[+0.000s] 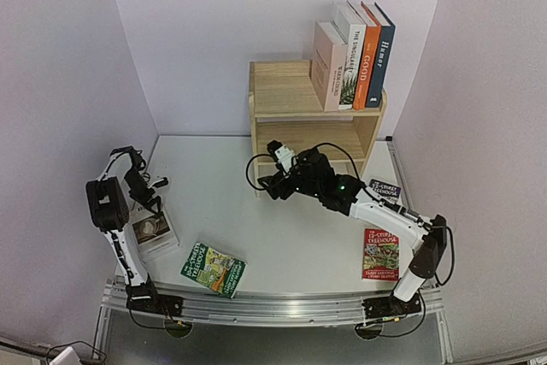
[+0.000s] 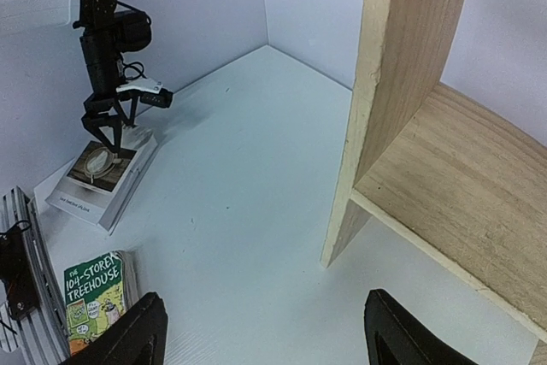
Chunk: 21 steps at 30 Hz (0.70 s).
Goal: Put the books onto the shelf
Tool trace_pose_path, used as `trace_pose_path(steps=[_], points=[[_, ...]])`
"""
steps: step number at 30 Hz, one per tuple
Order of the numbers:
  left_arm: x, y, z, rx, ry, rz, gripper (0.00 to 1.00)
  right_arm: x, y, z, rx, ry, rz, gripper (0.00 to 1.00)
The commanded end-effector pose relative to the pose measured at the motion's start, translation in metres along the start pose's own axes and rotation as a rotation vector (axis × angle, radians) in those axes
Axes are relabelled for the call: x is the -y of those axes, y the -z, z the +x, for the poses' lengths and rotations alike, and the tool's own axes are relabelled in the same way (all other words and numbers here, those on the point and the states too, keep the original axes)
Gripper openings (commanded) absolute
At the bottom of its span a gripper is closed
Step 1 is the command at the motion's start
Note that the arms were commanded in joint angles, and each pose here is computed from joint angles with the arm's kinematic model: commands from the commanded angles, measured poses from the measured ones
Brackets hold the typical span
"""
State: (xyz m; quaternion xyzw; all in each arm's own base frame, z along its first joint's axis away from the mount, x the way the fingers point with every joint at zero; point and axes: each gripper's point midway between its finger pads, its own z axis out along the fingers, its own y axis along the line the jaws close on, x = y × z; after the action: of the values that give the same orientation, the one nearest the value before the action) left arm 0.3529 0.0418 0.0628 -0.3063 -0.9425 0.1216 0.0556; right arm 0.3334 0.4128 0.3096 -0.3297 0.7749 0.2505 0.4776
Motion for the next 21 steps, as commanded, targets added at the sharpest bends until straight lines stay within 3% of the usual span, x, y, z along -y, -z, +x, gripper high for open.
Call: trace_pose_path(steps=[1,8,15,18,21], points=[[-0.008,0.009,-0.016,0.039,-0.027,-0.023,1.00,-0.009,-0.003,-0.004,0.005,-0.017,-0.040,0.77],[-0.021,0.004,-0.024,0.038,-0.032,-0.037,1.00,-0.011,-0.009,0.001,-0.008,-0.025,-0.049,0.77],[-0.015,-0.030,-0.005,-0.072,-0.026,0.051,0.98,-0.010,-0.011,0.005,-0.017,-0.037,-0.045,0.77],[-0.003,-0.033,0.000,-0.080,-0.029,0.102,0.85,-0.011,-0.012,0.009,-0.025,-0.041,-0.044,0.77],[0.003,-0.037,0.004,-0.095,-0.027,0.137,0.62,-0.012,-0.014,0.009,-0.028,-0.044,-0.048,0.77]])
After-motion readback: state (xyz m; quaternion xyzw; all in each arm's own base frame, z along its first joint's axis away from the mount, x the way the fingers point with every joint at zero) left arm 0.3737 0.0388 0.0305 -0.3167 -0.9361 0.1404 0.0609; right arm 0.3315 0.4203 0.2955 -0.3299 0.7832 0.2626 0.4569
